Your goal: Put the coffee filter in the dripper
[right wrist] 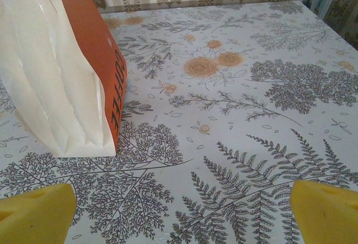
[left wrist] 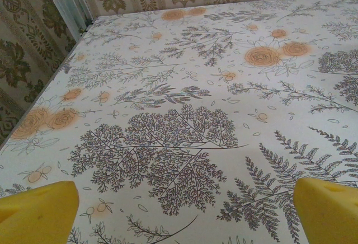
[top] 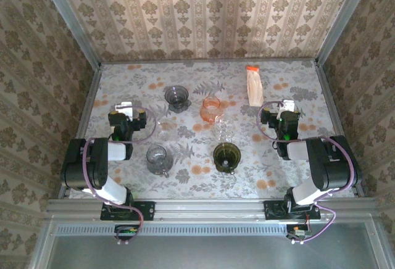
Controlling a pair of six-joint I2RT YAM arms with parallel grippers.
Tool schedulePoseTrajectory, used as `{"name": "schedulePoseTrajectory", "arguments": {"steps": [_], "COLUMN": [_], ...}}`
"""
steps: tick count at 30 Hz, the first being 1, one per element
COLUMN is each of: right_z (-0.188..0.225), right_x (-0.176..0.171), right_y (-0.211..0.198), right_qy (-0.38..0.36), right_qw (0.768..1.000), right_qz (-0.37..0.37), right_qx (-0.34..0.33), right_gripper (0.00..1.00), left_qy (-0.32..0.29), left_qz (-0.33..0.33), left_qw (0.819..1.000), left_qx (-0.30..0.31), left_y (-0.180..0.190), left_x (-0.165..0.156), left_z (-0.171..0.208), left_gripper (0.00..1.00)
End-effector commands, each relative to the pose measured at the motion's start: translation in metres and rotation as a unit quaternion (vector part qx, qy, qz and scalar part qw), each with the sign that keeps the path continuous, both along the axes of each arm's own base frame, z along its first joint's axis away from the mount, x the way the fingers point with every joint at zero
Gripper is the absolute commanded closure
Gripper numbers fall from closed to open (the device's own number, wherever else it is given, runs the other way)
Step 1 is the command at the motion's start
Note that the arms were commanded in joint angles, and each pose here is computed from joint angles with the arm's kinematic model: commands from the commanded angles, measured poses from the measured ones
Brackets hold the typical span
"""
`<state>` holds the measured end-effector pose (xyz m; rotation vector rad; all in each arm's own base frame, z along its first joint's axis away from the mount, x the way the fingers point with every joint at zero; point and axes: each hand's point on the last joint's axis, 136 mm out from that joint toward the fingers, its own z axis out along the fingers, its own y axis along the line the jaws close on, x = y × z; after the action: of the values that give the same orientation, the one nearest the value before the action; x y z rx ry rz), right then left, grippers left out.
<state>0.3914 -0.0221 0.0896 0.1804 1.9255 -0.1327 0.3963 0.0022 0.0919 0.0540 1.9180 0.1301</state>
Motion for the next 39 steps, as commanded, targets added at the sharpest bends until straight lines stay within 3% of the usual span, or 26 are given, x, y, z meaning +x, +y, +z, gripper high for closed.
{"name": "schedulePoseTrajectory", "arguments": {"steps": [1,8,15,19,24,27,29,31,32,34,36,37,39], "right_z": [0.01,0.012,0.04,0.057,0.068,0.067,0.061,0.054,0.053,0.052,0.054,0.056,0.064], "right_x": [0.005,0.004,0.0,-0.009,-0.026,-0.02,-0.024,-0.025,-0.024,-0.018,-0.013,-0.01,-0.005], "right_y": [0.001,0.0,-0.014,-0.013,-0.044,-0.039,-0.036,-0.031,-0.029,-0.022,-0.012,-0.004,0.017], "right_qy": [-0.013,-0.02,0.04,0.023,0.055,0.081,0.086,0.103,0.108,0.096,0.068,0.063,0.071], "right_qw": [1.0,1.0,0.998,0.997,0.973,0.967,0.952,0.944,0.946,0.949,0.951,0.953,0.957], "right_qz": [0.008,0.013,-0.045,-0.071,-0.217,-0.228,-0.251,-0.242,-0.232,-0.208,-0.178,-0.154,-0.098], "right_qx": [-0.002,0.008,0.026,0.037,0.049,0.083,0.152,0.198,0.201,0.215,0.242,0.252,0.265], "right_gripper": [0.0,0.0,0.0,0.0,0.0,0.0,0.0,0.0,0.0,0.0,0.0,0.0,0.0], "left_qy": [-0.005,-0.01,-0.022,-0.084,-0.17,-0.157,-0.169,-0.22,-0.234,-0.186,-0.073,-0.05,-0.038], "left_qz": [-0.005,0.002,0.035,0.051,0.07,0.064,-0.009,-0.107,-0.116,-0.031,0.088,0.075,-0.013], "left_qw": [1.0,1.0,0.999,0.995,0.981,0.979,0.972,0.948,0.935,0.909,0.871,0.874,0.887], "left_qx": [-0.001,-0.001,0.012,-0.023,-0.067,-0.114,-0.165,-0.202,-0.241,-0.371,-0.477,-0.477,-0.46], "left_y": [0.0,0.003,0.009,0.011,0.016,0.012,-0.006,-0.028,-0.028,0.003,0.031,0.028,0.007], "left_x": [0.004,0.003,-0.009,-0.018,-0.018,-0.015,-0.017,-0.026,-0.027,-0.016,-0.008,-0.004,0.005], "left_z": [0.005,0.009,0.056,0.104,0.154,0.167,0.183,0.206,0.212,0.197,0.161,0.161,0.171], "left_gripper": [0.0,0.0,0.0,0.0,0.0,0.0,0.0,0.0,0.0,0.0,0.0,0.0,0.0]}}
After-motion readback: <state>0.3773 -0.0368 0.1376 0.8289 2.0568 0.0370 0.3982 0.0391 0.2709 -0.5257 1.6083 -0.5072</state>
